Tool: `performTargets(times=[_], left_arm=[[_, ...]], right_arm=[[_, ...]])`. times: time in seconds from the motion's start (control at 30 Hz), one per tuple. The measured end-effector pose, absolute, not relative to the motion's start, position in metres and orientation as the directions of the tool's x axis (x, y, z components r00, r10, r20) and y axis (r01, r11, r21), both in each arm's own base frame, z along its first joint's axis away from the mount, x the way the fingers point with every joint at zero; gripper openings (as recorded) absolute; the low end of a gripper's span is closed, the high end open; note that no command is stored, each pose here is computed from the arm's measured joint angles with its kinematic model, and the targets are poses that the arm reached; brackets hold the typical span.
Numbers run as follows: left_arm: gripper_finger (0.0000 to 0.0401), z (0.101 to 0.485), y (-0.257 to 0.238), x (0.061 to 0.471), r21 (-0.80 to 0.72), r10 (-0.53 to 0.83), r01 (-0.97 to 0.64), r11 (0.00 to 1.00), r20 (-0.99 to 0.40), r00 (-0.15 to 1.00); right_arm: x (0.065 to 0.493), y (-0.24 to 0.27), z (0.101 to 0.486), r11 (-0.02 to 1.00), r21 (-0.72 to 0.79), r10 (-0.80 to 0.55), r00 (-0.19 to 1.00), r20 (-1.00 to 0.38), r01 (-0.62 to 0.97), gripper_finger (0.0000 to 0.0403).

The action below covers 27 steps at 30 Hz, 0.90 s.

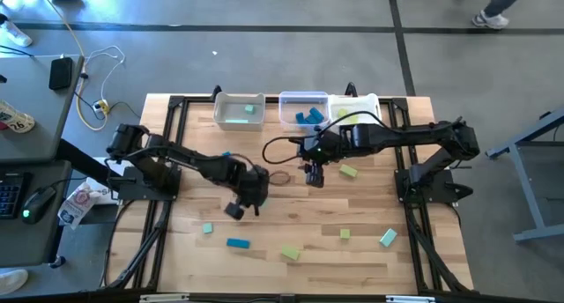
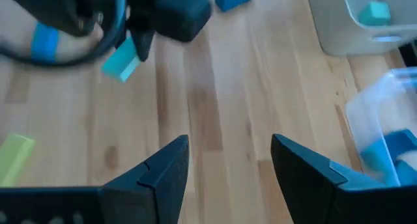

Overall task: Sort & place blocks by color
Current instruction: Put the light blue block into the gray bin

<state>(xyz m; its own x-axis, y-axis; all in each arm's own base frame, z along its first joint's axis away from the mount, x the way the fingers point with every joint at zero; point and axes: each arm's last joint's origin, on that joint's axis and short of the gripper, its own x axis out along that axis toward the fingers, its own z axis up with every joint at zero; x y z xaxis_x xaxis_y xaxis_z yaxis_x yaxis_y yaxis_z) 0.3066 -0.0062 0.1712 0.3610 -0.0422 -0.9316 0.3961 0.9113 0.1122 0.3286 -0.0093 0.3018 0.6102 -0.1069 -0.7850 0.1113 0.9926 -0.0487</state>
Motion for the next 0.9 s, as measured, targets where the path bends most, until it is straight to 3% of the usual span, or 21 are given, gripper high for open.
performTargets(times=[0.3, 0.53, 0.9], left_arm=[[0.0095, 0.176, 0.04, 0.313, 0.21, 0.054, 0.305, 0.929, -0.891, 0.45], [0.0095, 0.189, 0.083, 0.312, 0.377, 0.243, 0.168, 0.911, -0.818, 0.522], [0.0099, 0.234, 0.143, 0.278, 0.527, 0.489, -0.1, 0.844, -0.679, 0.547]], right_arm=[[0.326, -0.017, 0.302, 0.94, -0.275, -0.342, 0.561, -0.754, 0.203, 0.0204], [0.324, -0.035, 0.303, 0.865, -0.409, -0.502, 0.499, -0.706, 0.291, 0.0204], [0.318, -0.073, 0.303, 0.826, -0.428, -0.56, 0.436, -0.705, 0.368, 0.0204]])
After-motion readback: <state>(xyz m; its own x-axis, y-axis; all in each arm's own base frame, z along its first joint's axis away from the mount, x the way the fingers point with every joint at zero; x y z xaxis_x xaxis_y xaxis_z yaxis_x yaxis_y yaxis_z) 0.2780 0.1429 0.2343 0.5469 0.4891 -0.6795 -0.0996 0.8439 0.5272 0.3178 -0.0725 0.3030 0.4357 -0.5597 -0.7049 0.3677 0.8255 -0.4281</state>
